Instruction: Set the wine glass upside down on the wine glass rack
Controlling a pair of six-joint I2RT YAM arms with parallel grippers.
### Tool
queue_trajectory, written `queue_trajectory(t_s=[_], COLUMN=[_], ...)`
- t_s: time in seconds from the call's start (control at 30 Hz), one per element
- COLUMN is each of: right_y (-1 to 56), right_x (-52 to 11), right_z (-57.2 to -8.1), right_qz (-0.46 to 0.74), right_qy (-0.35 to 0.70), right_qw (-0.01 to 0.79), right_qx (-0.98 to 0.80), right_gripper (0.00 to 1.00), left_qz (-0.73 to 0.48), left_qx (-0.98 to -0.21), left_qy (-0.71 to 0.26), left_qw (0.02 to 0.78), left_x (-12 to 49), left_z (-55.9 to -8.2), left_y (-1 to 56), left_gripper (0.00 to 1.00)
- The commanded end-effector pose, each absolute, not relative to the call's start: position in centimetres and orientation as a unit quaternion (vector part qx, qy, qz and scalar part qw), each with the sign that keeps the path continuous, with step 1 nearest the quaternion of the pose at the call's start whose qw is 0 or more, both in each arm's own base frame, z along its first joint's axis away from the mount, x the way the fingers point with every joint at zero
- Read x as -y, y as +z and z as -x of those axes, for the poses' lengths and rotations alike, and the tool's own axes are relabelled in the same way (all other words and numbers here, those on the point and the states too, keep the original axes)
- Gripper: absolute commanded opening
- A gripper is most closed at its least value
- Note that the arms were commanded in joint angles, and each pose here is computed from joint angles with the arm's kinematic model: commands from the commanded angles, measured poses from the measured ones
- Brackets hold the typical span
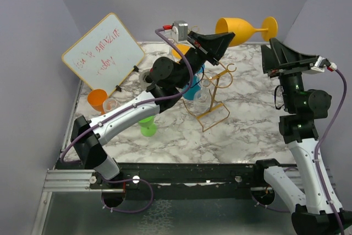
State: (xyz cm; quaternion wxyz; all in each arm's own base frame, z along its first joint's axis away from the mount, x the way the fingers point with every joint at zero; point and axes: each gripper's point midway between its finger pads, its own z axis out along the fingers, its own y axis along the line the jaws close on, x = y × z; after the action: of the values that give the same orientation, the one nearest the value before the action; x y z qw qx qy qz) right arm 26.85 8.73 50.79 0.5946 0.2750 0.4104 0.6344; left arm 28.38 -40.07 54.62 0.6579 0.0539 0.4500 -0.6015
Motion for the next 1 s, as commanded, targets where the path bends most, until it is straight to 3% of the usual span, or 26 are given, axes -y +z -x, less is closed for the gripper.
queue_trajectory(t_s=[0.0,0.2,0.8,0.97], right_y=[50.0,49.4,48.8,48.9], right_x=[-7.3,-7.4,-8.4,-8.6], right_z=[-29.2,-31.2,-32.7,-32.8], right_qz=[-0.351,-0.380,-0.381,-0.375], right_qy=[0.614,0.613,0.637,0.641], right_qw=[0.575,0.550,0.519,0.518], right_qx=[-0.412,-0.421,-0.425,-0.425], right_gripper=[0.65,0.51,0.44,0.34], left_qz=[-0.083,-0.118,-0.137,-0.148], left_qx=[-0.394,-0.377,-0.379,-0.377], left_qy=[-0.565,-0.551,-0.566,-0.571], left_qw=[0.720,0.735,0.719,0.715], left_x=[40.3,41.7,43.0,43.2], left_z=[-27.1,-25.9,-25.2,-24.8], left_y=[55.2,54.2,51.9,51.4], left_gripper=[0.00,0.00,0.00,0.00])
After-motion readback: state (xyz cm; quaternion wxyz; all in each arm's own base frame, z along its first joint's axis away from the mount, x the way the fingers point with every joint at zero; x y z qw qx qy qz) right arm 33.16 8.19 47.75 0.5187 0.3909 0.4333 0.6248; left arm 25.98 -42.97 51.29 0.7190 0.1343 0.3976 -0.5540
